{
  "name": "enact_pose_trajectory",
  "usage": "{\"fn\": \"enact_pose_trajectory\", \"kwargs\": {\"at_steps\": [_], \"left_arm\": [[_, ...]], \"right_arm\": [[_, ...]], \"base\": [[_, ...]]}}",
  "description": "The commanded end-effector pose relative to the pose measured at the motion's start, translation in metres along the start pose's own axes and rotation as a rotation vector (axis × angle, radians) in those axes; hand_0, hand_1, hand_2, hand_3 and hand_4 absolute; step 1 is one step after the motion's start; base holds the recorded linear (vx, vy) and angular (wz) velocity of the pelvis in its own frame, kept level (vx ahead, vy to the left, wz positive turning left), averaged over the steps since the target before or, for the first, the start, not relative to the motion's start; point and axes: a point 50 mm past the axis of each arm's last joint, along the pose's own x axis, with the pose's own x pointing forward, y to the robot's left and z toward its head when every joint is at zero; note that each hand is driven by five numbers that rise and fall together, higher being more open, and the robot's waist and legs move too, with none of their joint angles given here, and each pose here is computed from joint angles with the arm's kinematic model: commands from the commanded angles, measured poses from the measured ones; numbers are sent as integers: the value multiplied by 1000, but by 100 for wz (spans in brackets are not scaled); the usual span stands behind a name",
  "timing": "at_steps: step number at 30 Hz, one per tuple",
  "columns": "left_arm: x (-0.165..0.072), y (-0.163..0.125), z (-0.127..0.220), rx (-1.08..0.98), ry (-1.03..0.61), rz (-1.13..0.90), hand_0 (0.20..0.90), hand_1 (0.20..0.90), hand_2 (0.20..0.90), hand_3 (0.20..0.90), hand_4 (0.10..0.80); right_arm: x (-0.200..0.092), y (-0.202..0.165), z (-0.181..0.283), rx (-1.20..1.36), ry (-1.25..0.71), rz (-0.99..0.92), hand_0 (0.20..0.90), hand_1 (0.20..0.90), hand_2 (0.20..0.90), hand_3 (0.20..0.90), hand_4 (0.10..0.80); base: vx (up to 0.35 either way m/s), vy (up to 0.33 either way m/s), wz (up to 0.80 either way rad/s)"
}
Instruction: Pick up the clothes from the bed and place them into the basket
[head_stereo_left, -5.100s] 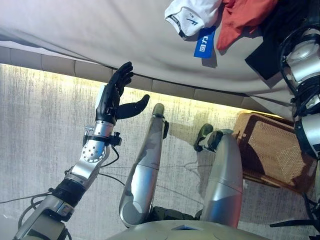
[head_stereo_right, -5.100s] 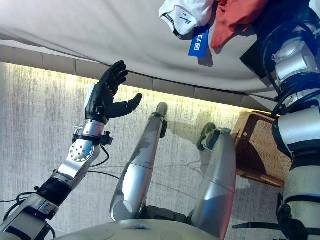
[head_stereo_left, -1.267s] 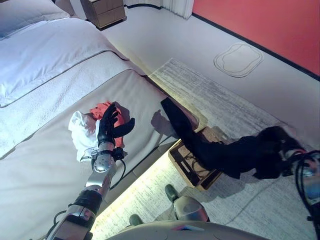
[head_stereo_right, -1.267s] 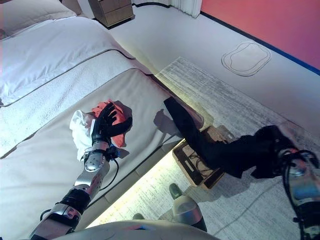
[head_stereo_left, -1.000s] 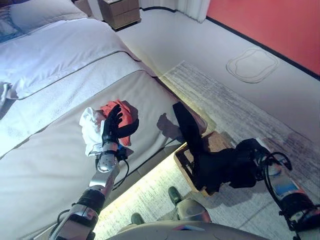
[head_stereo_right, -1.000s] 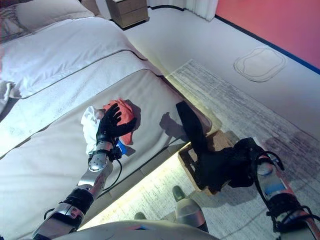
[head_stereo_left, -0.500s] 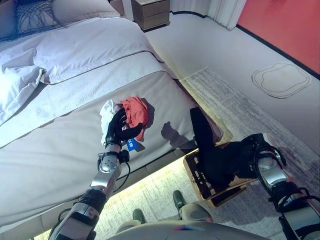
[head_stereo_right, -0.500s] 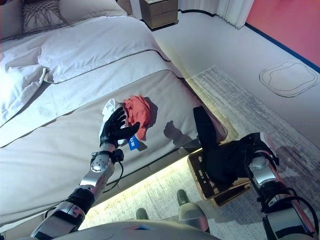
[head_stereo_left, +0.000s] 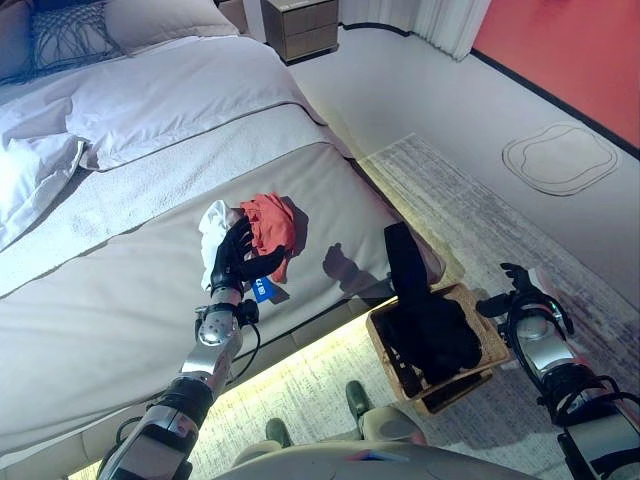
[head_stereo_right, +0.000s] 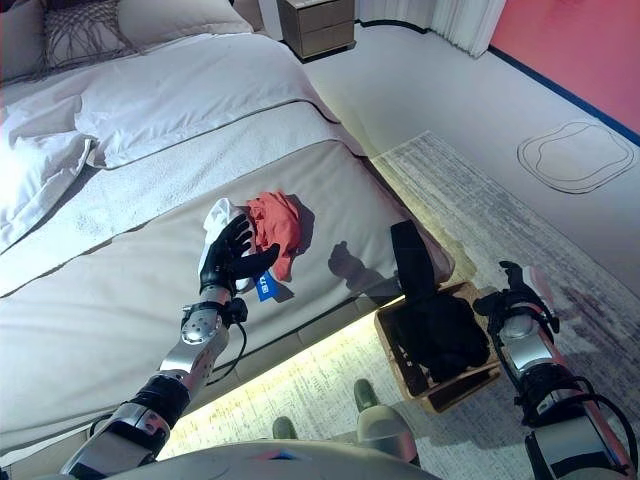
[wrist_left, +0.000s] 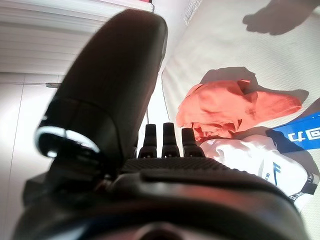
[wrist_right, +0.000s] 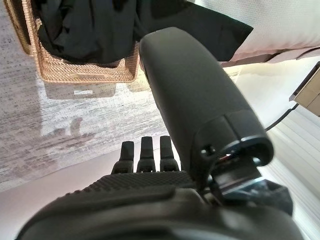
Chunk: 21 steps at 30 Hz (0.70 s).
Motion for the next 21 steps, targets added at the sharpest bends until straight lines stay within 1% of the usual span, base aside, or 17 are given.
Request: {"fn": "enact_pose_trajectory", "kwargs": {"at_steps": [1, 3, 12, 13, 17, 21], "left_arm": [[20, -11, 54, -6, -248, -58, 900, 900, 900, 900, 800], [20, -11, 53, -7, -247, -52, 900, 900, 900, 900, 800], [14, -9, 47, -21, -234, 10, 900, 900, 900, 900, 800], [13, -8, 46, -17, -236, 15, 900, 900, 900, 900, 800], [10, -3, 46, -21, -251, 6, 900, 900, 900, 900, 800], [8, 7, 49, 20, -268, -18, 900, 900, 900, 900, 800]], "right_arm": [[8, -27, 22, 6, -88, -110, 900, 900, 900, 900, 800], [7, -28, 30, 9, -129, -123, 900, 900, 900, 900, 800], [-14, -34, 112, 34, -452, -185, 900, 900, 900, 900, 800], [-16, -36, 126, 22, -498, -197, 900, 900, 900, 900, 800], [-23, -43, 156, -14, -601, -212, 900, 900, 900, 900, 800], [-29, -55, 184, -23, -684, -235, 900, 900, 900, 900, 800]], "base": [[0, 0, 0], [35, -4, 1], [47, -8, 8], [81, -25, 19], [84, -17, 31], [51, -10, 39]]}}
